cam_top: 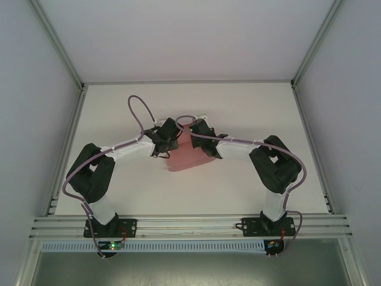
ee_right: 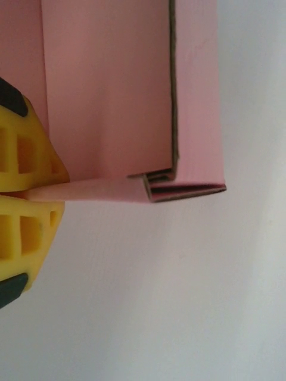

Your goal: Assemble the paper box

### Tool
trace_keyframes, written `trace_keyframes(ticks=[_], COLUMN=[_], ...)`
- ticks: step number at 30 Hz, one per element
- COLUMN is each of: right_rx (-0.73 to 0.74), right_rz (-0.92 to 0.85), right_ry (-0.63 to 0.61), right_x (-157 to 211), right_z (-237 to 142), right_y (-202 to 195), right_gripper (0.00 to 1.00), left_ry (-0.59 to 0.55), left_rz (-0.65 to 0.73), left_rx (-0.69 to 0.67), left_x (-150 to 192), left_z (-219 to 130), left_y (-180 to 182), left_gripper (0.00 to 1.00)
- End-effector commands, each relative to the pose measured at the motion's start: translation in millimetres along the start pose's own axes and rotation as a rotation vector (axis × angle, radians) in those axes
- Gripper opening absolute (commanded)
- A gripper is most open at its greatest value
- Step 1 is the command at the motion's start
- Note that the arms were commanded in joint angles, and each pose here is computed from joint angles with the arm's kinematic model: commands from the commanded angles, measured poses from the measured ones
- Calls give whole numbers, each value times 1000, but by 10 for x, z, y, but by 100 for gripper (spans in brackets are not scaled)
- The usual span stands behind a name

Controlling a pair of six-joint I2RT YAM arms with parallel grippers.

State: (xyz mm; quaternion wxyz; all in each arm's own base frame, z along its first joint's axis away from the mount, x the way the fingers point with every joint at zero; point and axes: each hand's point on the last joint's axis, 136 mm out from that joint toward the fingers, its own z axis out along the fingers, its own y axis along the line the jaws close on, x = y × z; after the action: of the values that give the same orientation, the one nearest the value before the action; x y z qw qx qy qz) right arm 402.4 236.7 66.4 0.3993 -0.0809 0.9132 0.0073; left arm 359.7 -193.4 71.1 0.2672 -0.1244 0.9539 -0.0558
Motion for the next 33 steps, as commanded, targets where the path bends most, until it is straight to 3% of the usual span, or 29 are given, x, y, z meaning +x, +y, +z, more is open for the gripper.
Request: trace_keyframes(ticks=[1, 9, 14, 18, 22, 28, 31, 33], right_rx=[591, 727, 798, 790, 581, 41, -70, -114], right_rz=[-9, 27, 5, 33, 98, 186, 199, 180], right_ry=[18, -34, -42, -60, -118, -241, -256, -253], right_x=[44, -69, -120, -140, -165, -284, -284, -272], right_z=[-298, -570, -613, -650, -498, -261, -238, -240], right_y=[-1347, -1634, -1652, -1680, -1432, -643, -489, -416], right_gripper=[0, 0, 0, 0, 0, 28, 29, 41], left_ry=[-17, -73, -81, -86, -34, -8, -20, -30], left_rz=[26, 6, 3, 32, 50, 82, 104, 108], left_rx=[-596, -731, -693, -748, -570, -277, -162, -118], left_x=[143, 64, 55, 30, 111, 121, 123, 129], left_z=[-267, -429, -417, -477, -209, -32, -31, -48], left_y=[1331, 1533, 1479, 1538, 1268, 719, 518, 458], left_gripper=[0, 0, 0, 0, 0, 0, 0, 0])
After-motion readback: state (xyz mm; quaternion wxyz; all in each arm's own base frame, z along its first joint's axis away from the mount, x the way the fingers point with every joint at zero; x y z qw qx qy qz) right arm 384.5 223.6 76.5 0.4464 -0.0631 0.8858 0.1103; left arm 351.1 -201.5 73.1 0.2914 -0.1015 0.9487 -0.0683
